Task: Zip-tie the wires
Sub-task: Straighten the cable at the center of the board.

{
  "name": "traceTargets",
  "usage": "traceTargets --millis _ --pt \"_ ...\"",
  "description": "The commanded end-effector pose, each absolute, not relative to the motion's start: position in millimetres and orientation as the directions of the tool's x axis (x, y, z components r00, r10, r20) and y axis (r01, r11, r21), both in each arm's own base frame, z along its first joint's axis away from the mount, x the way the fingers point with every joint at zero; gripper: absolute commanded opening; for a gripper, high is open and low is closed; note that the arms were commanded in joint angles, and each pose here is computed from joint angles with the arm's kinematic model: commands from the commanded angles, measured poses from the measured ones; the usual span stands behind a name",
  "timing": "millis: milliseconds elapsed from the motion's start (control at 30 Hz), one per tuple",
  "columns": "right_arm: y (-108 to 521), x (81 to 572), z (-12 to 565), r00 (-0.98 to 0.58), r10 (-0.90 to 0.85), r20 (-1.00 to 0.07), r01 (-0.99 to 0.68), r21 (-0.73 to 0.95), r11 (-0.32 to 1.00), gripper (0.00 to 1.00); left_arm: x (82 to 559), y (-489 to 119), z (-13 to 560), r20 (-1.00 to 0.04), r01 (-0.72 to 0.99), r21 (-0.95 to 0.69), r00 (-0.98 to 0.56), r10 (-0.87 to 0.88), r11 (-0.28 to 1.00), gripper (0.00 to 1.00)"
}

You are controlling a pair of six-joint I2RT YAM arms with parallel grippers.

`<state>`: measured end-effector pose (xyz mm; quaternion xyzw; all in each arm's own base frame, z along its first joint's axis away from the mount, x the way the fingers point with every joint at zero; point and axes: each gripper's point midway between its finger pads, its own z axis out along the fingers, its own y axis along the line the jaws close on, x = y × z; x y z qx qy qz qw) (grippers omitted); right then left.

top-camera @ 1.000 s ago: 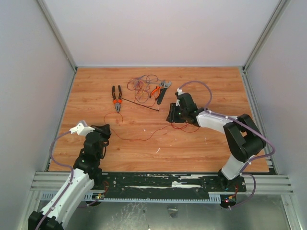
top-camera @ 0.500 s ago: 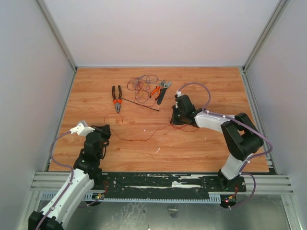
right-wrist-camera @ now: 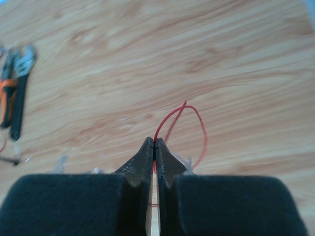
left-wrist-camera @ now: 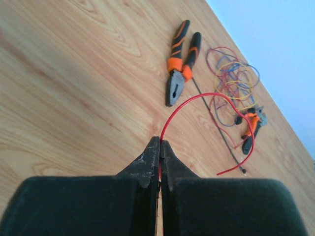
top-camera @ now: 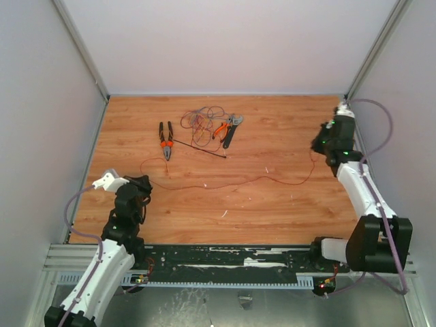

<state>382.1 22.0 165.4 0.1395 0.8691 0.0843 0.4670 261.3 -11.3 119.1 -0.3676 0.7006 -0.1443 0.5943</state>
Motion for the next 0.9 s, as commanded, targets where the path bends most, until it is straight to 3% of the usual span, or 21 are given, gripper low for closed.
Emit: traceTargets --millis 0,300,567,733,867 --pt "-45.2 363.7 163.1 -0.525 0.328 -0.786 0.273 0.209 0.939 0.0 260.8 0.5 119.8 -0.75 -0.388 -0.601 -0.027 -0.66 0.699 0.0" --pt "-167.4 331.1 144.3 -0.385 0.462 -0.799 0.632 0.137 0.763 0.0 261.5 32.6 105.5 -0.752 -0.514 -0.566 0.003 -0.659 0.644 0.0" --pt "-199.1 320.4 108.4 -0.4 0.48 -0.781 0.736 0.038 0.676 0.0 265.3 34.5 86.5 -0.744 -0.519 -0.565 -0.016 -0.668 0.642 0.0" --pt "-216.4 316.4 121.3 -0.344 0.46 -0.818 0.785 0.018 0.62 0.0 265.2 30.9 79.8 -0.741 -0.503 -0.571 -0.026 -0.671 0.649 0.0" --pt "-207.9 328.2 116.9 -0.339 0.481 -0.809 0.752 0.074 0.655 0.0 264.4 31.4 69.1 -0.739 -0.515 -0.563 -0.035 -0.673 0.646 0.0"
